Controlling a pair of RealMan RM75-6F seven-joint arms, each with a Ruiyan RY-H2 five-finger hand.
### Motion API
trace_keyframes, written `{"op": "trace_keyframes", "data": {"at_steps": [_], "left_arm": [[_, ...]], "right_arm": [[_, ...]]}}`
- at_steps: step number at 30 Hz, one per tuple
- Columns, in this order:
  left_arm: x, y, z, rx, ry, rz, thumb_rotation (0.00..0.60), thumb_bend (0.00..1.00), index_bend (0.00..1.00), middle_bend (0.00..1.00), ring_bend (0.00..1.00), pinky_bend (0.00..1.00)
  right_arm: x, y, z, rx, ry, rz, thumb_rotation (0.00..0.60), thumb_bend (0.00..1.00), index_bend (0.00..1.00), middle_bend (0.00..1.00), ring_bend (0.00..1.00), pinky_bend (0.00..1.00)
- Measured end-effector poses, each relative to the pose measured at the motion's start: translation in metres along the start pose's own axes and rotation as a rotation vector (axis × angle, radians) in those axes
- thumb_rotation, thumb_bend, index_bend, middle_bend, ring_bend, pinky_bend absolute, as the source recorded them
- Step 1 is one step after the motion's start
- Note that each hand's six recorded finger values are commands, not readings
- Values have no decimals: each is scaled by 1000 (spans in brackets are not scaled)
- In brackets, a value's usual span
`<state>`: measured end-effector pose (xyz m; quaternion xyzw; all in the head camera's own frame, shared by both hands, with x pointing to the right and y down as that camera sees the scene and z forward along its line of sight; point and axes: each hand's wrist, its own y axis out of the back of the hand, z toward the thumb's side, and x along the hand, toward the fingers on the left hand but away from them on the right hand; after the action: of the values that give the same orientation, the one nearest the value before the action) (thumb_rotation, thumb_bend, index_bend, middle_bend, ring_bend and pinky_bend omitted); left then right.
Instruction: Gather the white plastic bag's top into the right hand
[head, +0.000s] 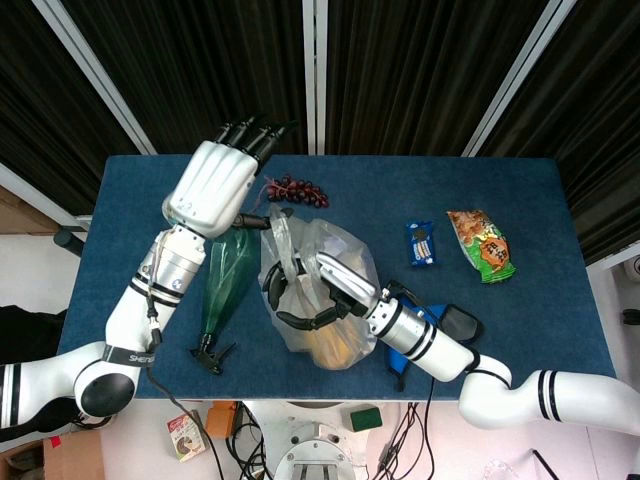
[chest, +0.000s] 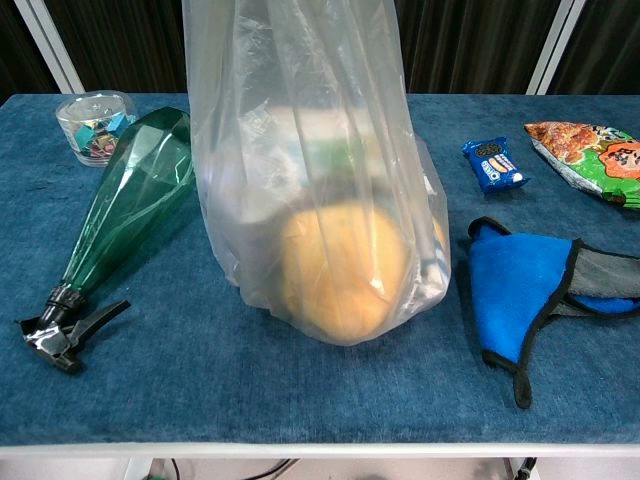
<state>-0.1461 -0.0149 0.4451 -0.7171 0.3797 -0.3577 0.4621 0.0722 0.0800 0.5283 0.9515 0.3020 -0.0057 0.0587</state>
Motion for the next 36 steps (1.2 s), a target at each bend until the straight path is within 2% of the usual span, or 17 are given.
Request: {"op": "trace_keyframes", "data": {"at_steps": [3, 9, 15, 19, 21, 26, 31, 36], "left_arm": [[-1, 0, -1, 0, -10, -46, 600, 58, 120, 196, 96, 161], [-5, 1, -4, -16, -30, -83, 600, 2, 115, 193, 96, 160], [-13, 12, -15, -41, -21, -91, 600, 10, 114, 155, 94, 182], [-23, 27, -38, -57, 21, -70, 600, 72, 114, 151, 91, 182], [-28, 35, -52, -72, 56, -53, 600, 142, 114, 148, 89, 182], [-49, 56, -105, -112, 190, 21, 600, 297, 113, 147, 89, 182], [-66, 58, -143, -175, 272, 84, 600, 309, 113, 157, 90, 186], [-82, 47, -175, -165, 331, 116, 600, 307, 115, 170, 90, 193]], "right_arm": [[1, 4, 1, -1, 2, -12, 600, 350, 547, 560, 381, 476], [4, 10, 2, 8, 9, -42, 600, 356, 549, 564, 380, 475], [7, 12, 5, -7, 16, -46, 600, 366, 549, 566, 381, 476], [8, 12, 8, -46, 16, -42, 600, 367, 552, 567, 381, 477], [9, 14, 10, -69, 15, -42, 600, 367, 552, 567, 381, 478], [9, 17, 13, -110, 19, -52, 600, 367, 552, 564, 378, 477], [3, 21, 22, -177, 45, -82, 600, 368, 541, 547, 375, 476], [-10, 33, 38, -221, 90, -129, 600, 368, 516, 530, 374, 463]]}}
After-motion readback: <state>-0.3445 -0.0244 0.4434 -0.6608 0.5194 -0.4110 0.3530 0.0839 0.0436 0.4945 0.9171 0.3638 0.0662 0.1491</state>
